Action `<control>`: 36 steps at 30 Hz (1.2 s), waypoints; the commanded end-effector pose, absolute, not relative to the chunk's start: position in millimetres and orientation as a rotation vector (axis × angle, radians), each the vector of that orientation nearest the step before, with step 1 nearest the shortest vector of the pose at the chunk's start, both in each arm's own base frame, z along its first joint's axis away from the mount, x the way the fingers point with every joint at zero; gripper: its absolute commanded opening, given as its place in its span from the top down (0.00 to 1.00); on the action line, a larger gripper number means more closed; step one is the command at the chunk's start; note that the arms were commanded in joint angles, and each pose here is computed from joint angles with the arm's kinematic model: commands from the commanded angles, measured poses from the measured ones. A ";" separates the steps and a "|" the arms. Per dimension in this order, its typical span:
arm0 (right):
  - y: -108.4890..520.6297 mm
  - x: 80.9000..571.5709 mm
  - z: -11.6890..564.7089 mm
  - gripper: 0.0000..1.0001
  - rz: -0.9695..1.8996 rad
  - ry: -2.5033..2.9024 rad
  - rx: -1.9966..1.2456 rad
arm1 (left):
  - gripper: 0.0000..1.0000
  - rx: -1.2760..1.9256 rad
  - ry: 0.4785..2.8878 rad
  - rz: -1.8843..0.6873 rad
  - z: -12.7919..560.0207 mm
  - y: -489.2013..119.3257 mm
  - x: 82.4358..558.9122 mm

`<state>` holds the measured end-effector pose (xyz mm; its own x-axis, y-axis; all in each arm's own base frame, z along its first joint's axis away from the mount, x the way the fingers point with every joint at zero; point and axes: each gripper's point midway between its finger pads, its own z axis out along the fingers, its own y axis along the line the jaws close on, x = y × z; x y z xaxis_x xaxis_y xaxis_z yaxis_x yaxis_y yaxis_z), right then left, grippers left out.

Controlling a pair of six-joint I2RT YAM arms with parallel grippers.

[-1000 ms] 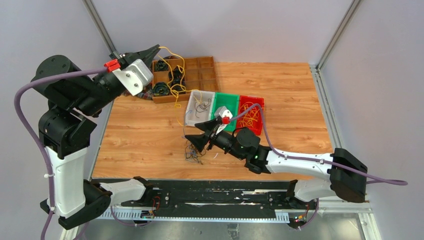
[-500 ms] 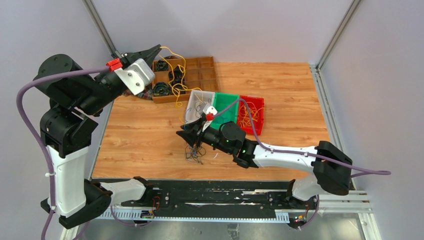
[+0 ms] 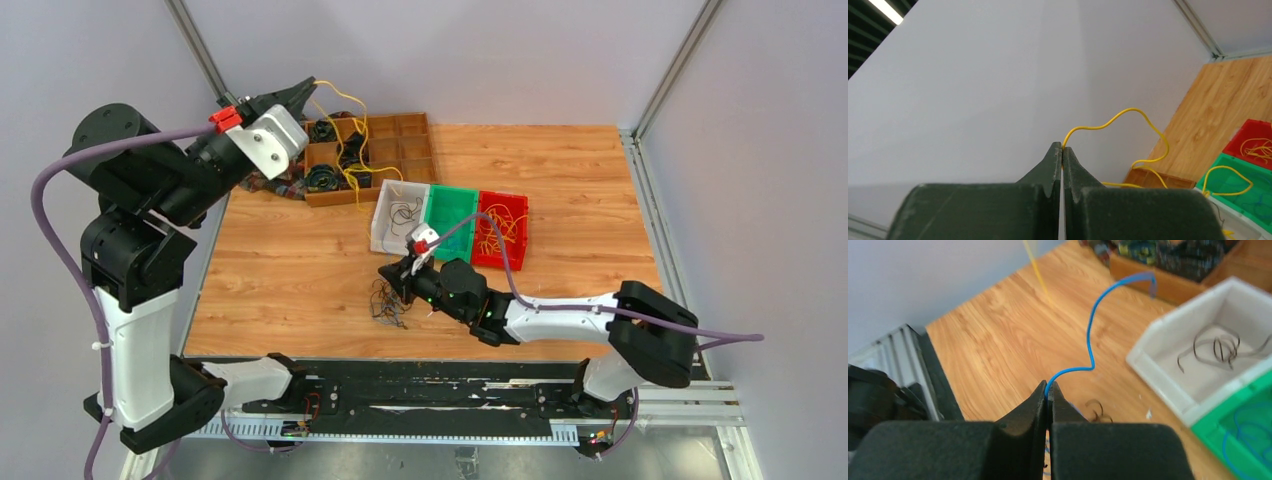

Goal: Untangle the cables

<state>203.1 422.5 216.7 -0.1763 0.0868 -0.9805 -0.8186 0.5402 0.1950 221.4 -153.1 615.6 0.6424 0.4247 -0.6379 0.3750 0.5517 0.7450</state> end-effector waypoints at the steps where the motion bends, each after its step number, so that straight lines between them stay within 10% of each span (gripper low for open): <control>1: 406.4 213.6 160.0 0.99 0.818 1.655 -0.586 | 1.00 0.901 0.861 0.135 652.9 -135.9 225.9; 11: 411.7 213.1 112.9 0.97 0.774 1.757 -0.641 | 1.00 0.804 0.753 0.152 694.4 -127.6 213.9; 17: 415.9 211.3 193.8 0.49 0.799 1.599 -0.704 | 1.00 0.929 0.788 0.028 654.9 -148.3 204.9; 22: 399.1 199.9 280.8 0.35 0.813 1.453 -0.756 | 1.00 1.061 0.844 -0.077 612.6 -164.4 196.0; 36: 347.0 158.7 420.7 0.36 0.865 1.132 -0.842 | 1.00 1.137 1.036 -0.163 536.6 -174.3 210.5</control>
<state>169.4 350.8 385.4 0.1028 0.1297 -0.9862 -0.8790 0.4759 -0.0290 215.3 -173.7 544.0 0.5764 0.3944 -0.7157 0.5551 0.4538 0.6971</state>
